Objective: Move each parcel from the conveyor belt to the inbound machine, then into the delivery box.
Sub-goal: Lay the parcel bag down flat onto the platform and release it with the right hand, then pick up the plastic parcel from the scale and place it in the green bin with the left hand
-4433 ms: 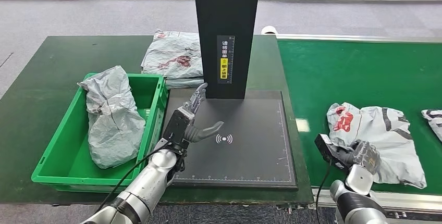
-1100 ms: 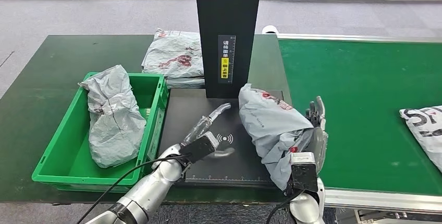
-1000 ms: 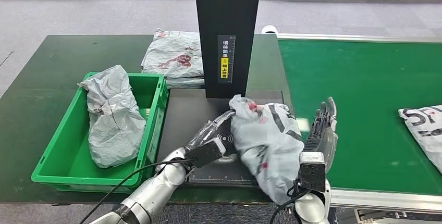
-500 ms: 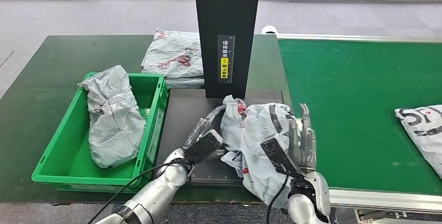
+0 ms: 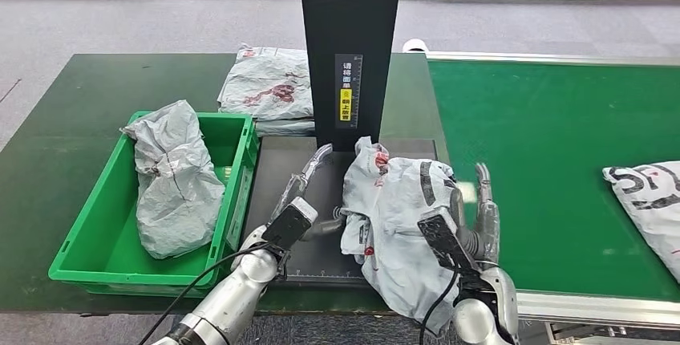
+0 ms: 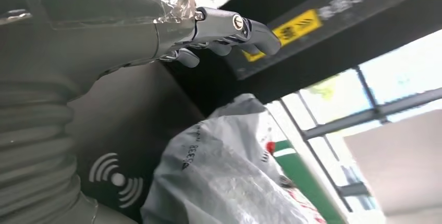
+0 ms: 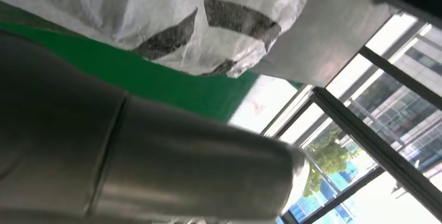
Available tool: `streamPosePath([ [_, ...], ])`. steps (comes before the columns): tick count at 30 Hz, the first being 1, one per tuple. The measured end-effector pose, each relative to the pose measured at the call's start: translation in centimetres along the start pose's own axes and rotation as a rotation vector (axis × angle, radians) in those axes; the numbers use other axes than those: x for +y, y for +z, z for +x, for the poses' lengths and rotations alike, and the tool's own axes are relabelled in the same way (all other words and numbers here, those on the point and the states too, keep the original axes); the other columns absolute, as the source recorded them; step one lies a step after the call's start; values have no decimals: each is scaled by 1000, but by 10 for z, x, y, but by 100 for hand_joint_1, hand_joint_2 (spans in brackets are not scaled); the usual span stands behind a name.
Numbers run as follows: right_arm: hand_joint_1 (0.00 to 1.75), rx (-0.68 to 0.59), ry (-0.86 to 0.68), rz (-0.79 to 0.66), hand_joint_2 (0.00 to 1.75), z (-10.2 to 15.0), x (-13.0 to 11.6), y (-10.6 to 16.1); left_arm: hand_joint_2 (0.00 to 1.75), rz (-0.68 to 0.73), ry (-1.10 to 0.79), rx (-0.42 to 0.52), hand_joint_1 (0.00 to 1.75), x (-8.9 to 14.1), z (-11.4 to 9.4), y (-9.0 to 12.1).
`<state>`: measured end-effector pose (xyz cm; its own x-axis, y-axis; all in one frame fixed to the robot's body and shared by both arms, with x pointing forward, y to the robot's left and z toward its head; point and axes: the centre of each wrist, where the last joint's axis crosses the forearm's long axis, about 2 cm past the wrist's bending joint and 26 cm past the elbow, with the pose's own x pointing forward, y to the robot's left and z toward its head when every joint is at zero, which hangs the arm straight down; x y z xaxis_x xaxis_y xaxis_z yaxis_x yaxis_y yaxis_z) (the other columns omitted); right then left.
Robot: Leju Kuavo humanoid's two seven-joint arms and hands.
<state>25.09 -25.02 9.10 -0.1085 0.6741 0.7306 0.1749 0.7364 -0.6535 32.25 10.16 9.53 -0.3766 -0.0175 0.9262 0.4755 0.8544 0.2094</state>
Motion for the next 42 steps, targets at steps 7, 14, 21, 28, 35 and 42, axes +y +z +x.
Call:
streamPosePath([
  [7,0,-48,-102,-133,175,-6,-14,-3,175,-166,-130,-70,0,-11,5,-2],
  [14,0,-70,-139,-219,175,-5,-30,-6,175,-264,-192,-82,0,-25,5,-2],
  [21,0,-64,-133,-281,175,-6,-37,0,175,-206,-131,-64,0,-25,5,-7],
  [28,0,-78,-191,-323,175,-8,-43,5,175,-272,2,-134,0,-20,11,-19],
  [35,0,-105,-249,-340,175,-8,-50,-5,175,-641,-523,-131,66,-37,15,-30],
  [42,0,-119,-270,-349,175,-9,-53,-7,175,-830,-969,-62,175,-35,9,-37],
])
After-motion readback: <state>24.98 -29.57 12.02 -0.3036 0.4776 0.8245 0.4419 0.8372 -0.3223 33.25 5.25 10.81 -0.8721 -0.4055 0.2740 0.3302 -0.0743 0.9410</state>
